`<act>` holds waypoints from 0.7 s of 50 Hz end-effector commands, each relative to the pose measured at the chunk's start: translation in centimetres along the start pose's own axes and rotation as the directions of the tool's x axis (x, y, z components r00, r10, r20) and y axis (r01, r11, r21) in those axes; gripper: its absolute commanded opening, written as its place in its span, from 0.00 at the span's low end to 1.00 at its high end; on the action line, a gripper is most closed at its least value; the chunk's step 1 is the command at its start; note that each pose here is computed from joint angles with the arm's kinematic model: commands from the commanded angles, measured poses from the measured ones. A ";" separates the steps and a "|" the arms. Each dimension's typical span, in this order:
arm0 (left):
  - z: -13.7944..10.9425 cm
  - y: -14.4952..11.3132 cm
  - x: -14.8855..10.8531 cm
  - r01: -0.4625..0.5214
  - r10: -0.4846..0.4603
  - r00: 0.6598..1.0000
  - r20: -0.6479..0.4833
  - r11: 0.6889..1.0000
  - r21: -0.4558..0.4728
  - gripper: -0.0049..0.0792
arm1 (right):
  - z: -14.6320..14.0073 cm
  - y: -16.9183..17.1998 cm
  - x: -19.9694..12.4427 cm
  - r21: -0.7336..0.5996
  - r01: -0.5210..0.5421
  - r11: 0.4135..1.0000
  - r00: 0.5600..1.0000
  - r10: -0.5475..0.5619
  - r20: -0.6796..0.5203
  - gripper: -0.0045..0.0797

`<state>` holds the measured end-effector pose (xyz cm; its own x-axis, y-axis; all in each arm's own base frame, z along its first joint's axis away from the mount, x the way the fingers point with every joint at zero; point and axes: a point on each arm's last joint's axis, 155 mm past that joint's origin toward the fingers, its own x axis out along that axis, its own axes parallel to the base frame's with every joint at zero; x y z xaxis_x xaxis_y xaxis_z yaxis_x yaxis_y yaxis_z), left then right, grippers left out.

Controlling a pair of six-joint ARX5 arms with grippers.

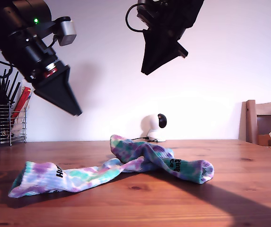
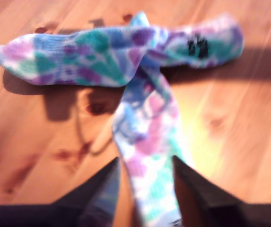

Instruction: Fold the socks in front of you. After folding them, place them to the left side.

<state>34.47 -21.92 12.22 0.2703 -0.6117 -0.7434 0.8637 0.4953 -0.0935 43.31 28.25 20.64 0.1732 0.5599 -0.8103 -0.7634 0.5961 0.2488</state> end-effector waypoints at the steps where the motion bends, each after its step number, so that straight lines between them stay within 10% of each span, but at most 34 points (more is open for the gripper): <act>1: -1.1 -0.5 1.7 0.056 -0.058 0.998 -0.033 0.998 -0.036 0.12 | -1.4 -0.5 3.5 0.019 -0.034 0.999 0.997 0.035 -0.064 0.03; 15: -3.2 -0.5 5.3 0.112 -0.116 0.989 -0.087 0.992 -0.057 0.04 | -2.3 -0.9 7.0 0.024 -0.048 0.999 0.993 0.050 -0.109 0.05; 25: -5.7 -0.5 7.5 0.144 -0.158 0.977 -0.147 0.985 -0.100 0.04 | -4.6 -3.1 10.1 0.046 0.012 0.999 0.981 -0.003 -0.195 0.39; 35: -6.7 -0.6 8.8 0.157 -0.175 0.970 -0.167 0.981 -0.114 0.04 | -5.3 -6.9 11.3 0.008 0.171 0.985 0.960 -0.165 -0.228 0.42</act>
<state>33.37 -23.07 1.60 0.0415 -0.5739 -0.8178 0.8340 0.4707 -0.2880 47.15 27.30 8.23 0.1549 0.3279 -0.9319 -0.7190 0.6844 0.1213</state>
